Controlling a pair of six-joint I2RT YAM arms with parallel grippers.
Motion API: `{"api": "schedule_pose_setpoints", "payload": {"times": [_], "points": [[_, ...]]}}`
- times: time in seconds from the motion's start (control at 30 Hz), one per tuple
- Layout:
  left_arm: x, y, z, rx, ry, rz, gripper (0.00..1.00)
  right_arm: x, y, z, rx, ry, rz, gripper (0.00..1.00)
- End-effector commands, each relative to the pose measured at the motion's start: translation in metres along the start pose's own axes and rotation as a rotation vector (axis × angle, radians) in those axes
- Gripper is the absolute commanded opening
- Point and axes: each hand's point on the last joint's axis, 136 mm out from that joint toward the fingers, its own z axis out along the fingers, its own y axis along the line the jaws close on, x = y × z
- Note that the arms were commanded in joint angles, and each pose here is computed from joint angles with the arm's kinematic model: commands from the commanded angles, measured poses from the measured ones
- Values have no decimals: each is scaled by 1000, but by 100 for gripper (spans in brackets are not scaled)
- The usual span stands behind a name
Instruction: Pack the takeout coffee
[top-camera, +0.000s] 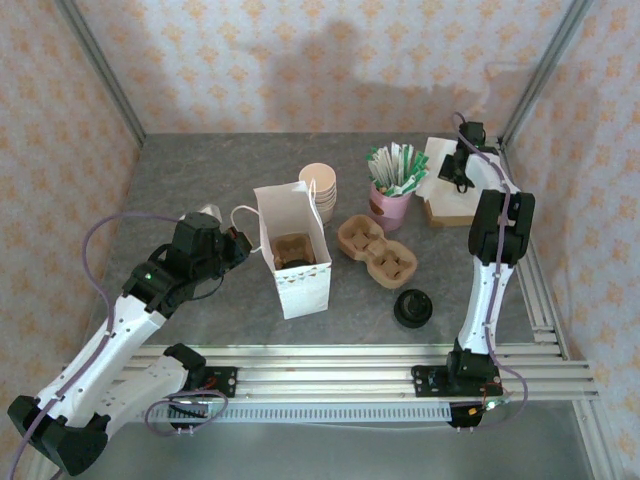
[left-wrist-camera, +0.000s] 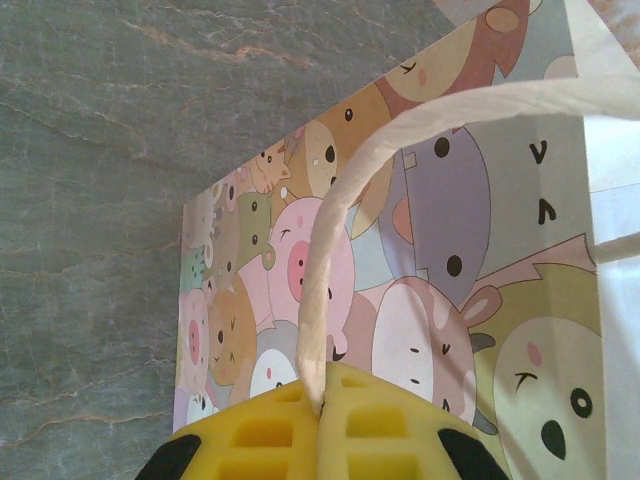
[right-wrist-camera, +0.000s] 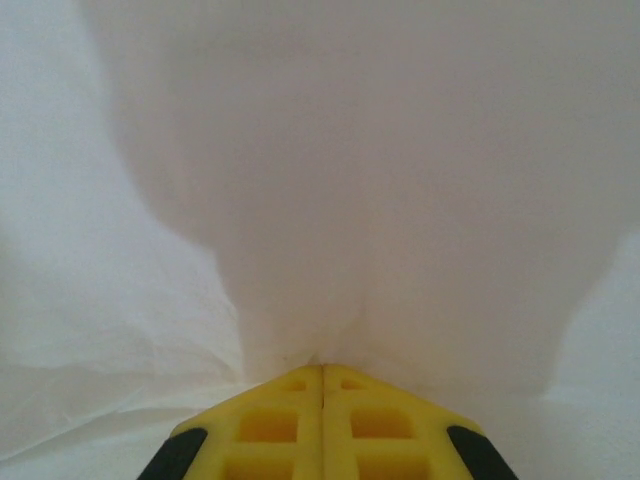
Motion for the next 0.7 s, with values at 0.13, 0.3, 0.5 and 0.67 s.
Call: {"api": "schedule_pose_setpoints", "payload": {"times": [0.13,0.3,0.5,0.67], "points": [[-5,-4,-9,4,-22,33,0,-32,-1,-51,-32,-113,28,0],[-5,-5,-11,12,-24,35,0,-54,7,-106,-104,-251,57,0],[-4,-7,-10,24,-21,37,0,-67,8,-189,-162,-428,89,0],[-4,-10,-11,37,-18,38,0,-61,8,-263,-178,-561,69,0]]}}
